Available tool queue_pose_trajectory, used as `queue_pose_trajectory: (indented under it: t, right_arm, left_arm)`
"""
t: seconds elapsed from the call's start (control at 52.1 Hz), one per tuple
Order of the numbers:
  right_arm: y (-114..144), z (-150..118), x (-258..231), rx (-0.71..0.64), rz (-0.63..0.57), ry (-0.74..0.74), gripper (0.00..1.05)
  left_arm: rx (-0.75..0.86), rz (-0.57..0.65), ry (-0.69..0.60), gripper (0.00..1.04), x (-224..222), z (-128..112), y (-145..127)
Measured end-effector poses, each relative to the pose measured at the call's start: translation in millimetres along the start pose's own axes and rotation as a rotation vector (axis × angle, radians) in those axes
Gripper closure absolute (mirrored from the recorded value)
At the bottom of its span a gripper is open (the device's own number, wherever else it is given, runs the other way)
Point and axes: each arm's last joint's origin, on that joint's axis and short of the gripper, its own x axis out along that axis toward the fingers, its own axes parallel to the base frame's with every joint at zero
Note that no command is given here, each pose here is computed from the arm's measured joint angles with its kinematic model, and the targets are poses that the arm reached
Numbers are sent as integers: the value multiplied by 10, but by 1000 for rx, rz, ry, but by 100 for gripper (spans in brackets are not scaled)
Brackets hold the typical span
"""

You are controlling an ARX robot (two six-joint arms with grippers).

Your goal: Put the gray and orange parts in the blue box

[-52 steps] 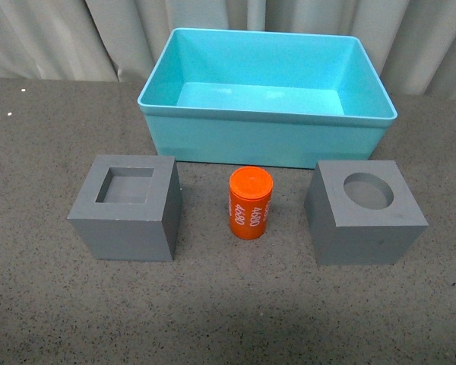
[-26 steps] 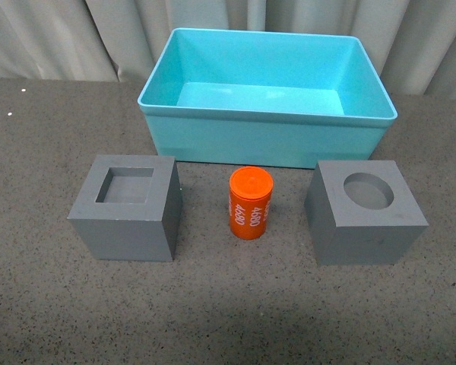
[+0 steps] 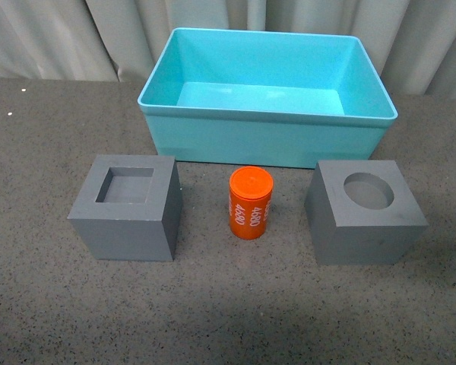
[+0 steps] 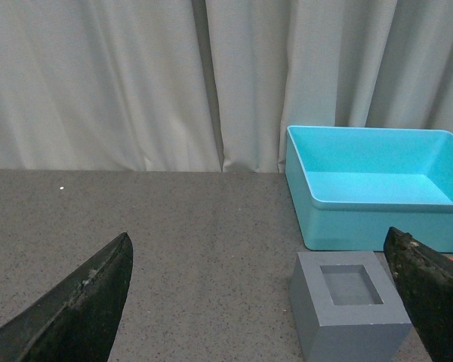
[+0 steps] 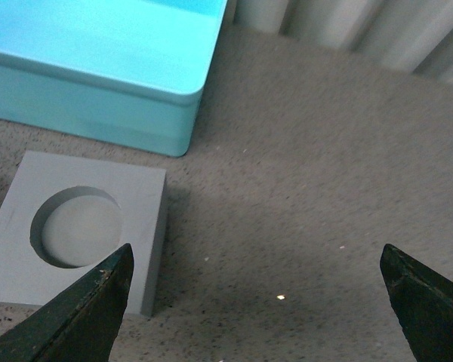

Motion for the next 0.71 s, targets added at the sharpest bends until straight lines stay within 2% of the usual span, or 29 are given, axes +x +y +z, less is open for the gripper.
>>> queue_pose_trajectory:
  t: [0.288,0.403,0.537,0.709]
  right_arm:
    - [165,16,521,102,115,202,10]
    - [235,-30,658,112,118,270,10]
    - [256,-27,758,140,102,311,35]
    - [260,-27,772,161,104,325,57]
  left_arm:
    - [0,0,0,7,0,0,0]
    - [0,0,0,7,0,0,0]
    - [0,0,0,7,0,0,0]
    - [0,0,0,7,0,0,0]
